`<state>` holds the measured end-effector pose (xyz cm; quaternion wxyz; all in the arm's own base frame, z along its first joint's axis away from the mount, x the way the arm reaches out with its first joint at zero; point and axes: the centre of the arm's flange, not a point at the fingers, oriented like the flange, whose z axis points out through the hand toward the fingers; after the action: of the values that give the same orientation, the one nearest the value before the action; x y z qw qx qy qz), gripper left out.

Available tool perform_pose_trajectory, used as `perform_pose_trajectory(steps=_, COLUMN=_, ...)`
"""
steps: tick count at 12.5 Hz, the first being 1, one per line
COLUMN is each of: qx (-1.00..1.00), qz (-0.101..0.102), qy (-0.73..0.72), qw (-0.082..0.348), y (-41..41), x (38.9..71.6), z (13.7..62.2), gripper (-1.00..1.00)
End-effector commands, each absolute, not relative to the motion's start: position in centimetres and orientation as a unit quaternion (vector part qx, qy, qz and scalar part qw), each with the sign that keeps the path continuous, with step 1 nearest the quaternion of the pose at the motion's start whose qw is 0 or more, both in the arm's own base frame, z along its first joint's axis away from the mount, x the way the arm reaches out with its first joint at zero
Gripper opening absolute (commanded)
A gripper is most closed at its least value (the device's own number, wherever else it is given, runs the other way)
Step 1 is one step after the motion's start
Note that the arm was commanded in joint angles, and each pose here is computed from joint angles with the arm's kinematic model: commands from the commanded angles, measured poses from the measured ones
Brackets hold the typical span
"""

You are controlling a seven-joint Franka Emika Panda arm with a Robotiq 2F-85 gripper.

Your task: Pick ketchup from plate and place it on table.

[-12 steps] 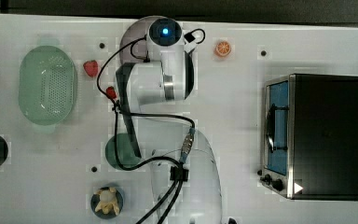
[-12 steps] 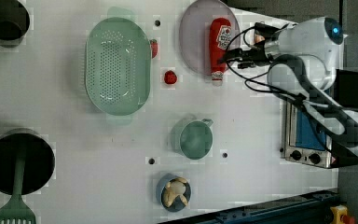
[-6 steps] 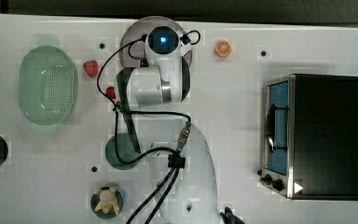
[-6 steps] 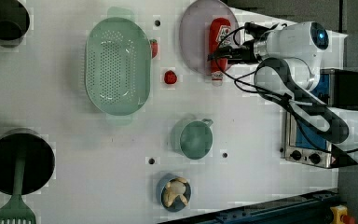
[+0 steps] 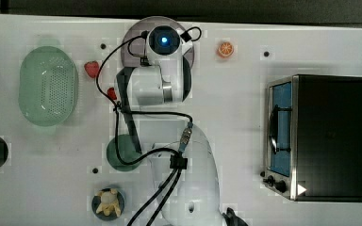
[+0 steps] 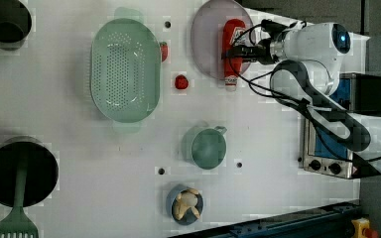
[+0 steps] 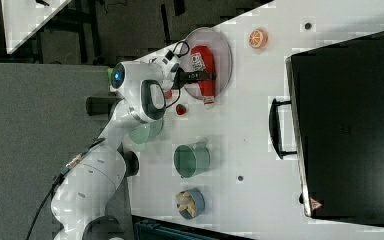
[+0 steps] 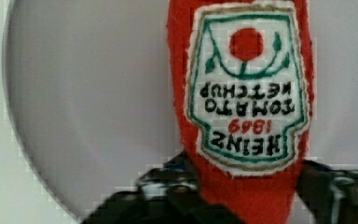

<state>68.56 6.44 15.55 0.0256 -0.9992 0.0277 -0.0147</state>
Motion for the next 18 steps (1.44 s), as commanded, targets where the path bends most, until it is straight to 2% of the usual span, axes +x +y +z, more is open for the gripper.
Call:
perform_pose_trajectory(steps=1, qx=-0.999, qz=-0.042, qy=0.014, qw=0.028, y=6.7, x=69.6, z=17.0, gripper=0.16)
perform_pose_trajectory(steps=4, qx=-0.997, qz=-0.065, qy=0.034, qw=0.029, y=6.5, x=70.9, z=20.6, gripper=0.16)
perform_pose_trajectory(steps=7, qx=-0.995, qz=-0.063, qy=0.071, qw=0.021, y=5.4, x=71.1, z=27.0, gripper=0.16)
perform_pose_trajectory(steps=11, qx=-0.992, qz=-0.071, qy=0.102, qw=0.021, y=2.6, x=70.0, z=37.4, gripper=0.16)
perform_pose_trajectory(steps=15, qx=-0.986, qz=-0.026, qy=0.153, qw=0.06, y=-0.2, x=67.0, z=44.1, gripper=0.16)
perform_pose_trajectory(steps=18, qx=-0.982, qz=-0.014, qy=0.181, qw=0.051, y=-3.8, x=64.5, z=47.7, gripper=0.16)
